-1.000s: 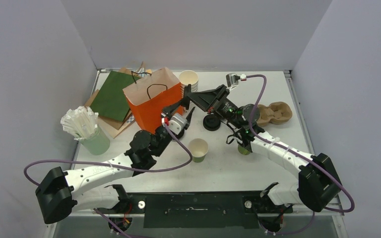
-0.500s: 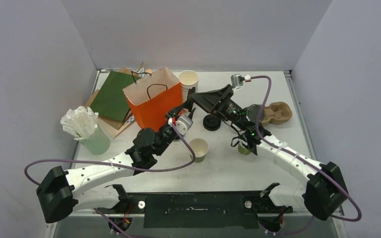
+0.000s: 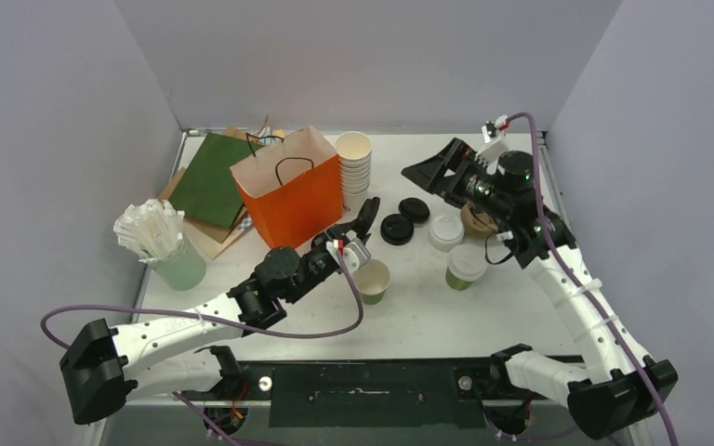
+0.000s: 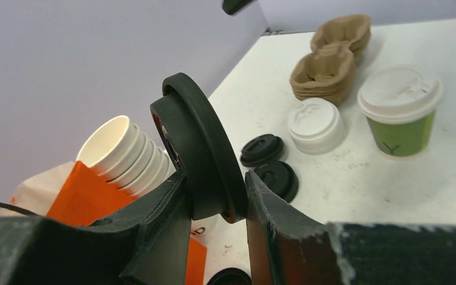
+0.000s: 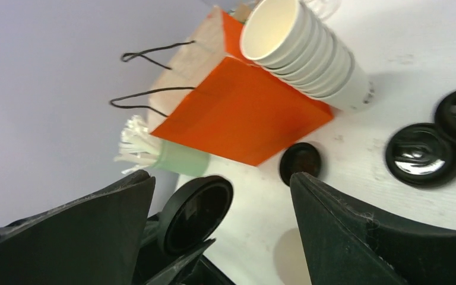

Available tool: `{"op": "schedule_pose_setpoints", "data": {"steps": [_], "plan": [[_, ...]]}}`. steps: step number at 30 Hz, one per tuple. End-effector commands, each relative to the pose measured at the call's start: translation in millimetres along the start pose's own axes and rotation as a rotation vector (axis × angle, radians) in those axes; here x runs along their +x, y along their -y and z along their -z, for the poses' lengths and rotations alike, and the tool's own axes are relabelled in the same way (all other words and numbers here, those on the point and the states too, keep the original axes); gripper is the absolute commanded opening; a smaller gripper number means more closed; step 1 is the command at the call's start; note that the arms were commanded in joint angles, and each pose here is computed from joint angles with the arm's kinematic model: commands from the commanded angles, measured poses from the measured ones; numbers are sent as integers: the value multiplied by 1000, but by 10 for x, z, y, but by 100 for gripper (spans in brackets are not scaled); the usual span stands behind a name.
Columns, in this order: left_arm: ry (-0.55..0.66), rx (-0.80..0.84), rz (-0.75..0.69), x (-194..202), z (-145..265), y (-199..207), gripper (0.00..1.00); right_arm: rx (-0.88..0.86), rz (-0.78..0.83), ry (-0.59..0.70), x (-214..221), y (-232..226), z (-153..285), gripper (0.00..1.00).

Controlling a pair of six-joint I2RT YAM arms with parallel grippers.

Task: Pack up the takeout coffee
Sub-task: Close the cup lid on the coffee cup.

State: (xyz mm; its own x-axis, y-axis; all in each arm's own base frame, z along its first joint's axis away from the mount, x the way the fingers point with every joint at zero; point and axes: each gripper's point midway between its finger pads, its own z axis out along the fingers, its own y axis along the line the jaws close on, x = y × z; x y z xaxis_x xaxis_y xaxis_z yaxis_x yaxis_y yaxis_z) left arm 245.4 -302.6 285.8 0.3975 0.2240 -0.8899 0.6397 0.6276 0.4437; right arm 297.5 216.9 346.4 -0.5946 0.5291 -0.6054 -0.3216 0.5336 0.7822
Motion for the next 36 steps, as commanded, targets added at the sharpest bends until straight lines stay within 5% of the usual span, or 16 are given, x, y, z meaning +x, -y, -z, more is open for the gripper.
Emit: {"op": "schedule_pose_setpoints", "data": {"steps": [1, 9, 15, 22, 29, 36], "plan": [[-46, 117, -29, -24, 83, 225, 19, 154, 77, -260, 126, 259, 180, 88], [-209, 103, -247, 286, 48, 424, 19, 214, -74, -398, 347, 256, 199, 84], [-327, 86, -468, 365, -11, 480, 19, 246, -41, -378, 346, 269, 222, 82], [-392, 52, -669, 252, 0, 498, 19, 362, 138, -393, 380, 440, 282, 69], [-434, 28, -851, 184, 51, 515, 20, 237, 353, -460, 596, 277, 110, 52], [-492, -14, -997, 232, 152, 478, 19, 223, 446, -482, 600, 316, 115, 52]]}}
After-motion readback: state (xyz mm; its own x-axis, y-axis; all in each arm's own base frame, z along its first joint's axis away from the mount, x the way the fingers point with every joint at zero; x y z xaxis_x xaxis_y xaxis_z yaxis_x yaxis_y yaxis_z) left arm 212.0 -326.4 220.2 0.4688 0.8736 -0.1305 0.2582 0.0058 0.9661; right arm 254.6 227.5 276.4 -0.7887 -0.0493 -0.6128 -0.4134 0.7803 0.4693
